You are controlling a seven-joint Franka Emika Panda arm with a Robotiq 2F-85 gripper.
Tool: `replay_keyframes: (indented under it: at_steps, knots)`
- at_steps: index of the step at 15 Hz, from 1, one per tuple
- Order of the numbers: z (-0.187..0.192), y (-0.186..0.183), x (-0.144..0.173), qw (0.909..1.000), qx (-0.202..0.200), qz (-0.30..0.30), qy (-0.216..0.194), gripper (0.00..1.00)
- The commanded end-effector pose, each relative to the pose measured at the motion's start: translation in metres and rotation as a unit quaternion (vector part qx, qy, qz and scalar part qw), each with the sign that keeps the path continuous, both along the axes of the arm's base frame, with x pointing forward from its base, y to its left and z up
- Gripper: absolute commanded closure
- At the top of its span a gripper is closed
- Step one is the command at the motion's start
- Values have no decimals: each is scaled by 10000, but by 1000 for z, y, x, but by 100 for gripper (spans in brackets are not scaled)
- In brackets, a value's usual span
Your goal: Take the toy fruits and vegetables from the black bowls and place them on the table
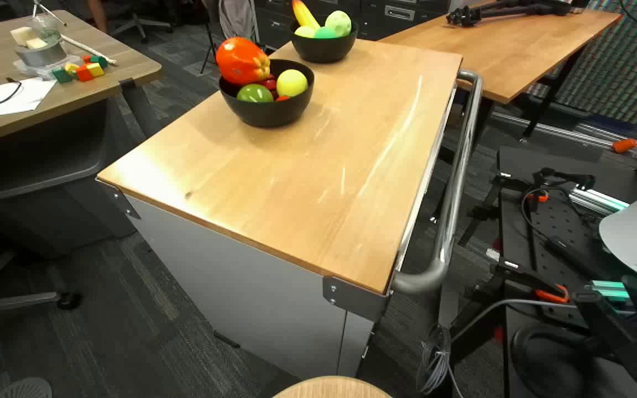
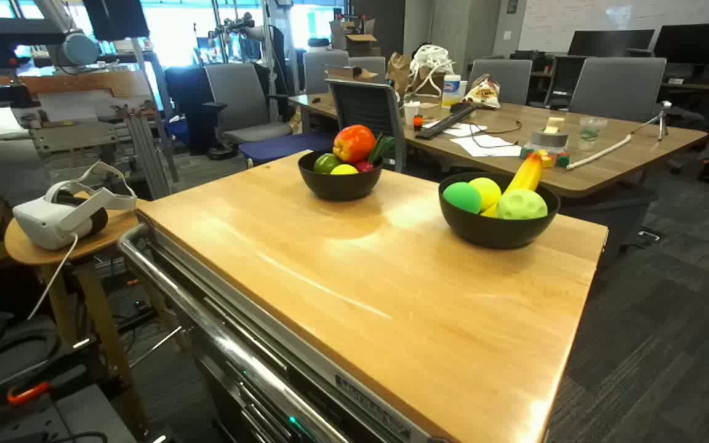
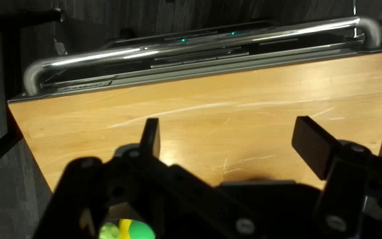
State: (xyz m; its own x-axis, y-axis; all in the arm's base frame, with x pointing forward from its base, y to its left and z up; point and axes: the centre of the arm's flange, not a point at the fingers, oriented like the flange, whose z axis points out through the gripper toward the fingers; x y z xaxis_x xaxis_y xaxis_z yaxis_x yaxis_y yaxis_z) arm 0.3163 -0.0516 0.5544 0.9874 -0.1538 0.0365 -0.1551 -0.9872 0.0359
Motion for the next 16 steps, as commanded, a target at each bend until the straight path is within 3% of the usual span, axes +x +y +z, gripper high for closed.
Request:
replay_keyframes:
  at_steps: [1,8,9,11,14,16]
  knots:
    - [2,0,0,10000,-3,0,-27,0]
    - [11,0,0,9999,-15,-2,-129,0]
    - [10,-1,-3,9974,-47,-293,-652,0]
    - [9,5,11,9929,-136,-399,-1112,0]
    - [8,26,68,9794,-196,-473,-1953,0]
    - [4,40,105,9668,75,-761,-2438,0]
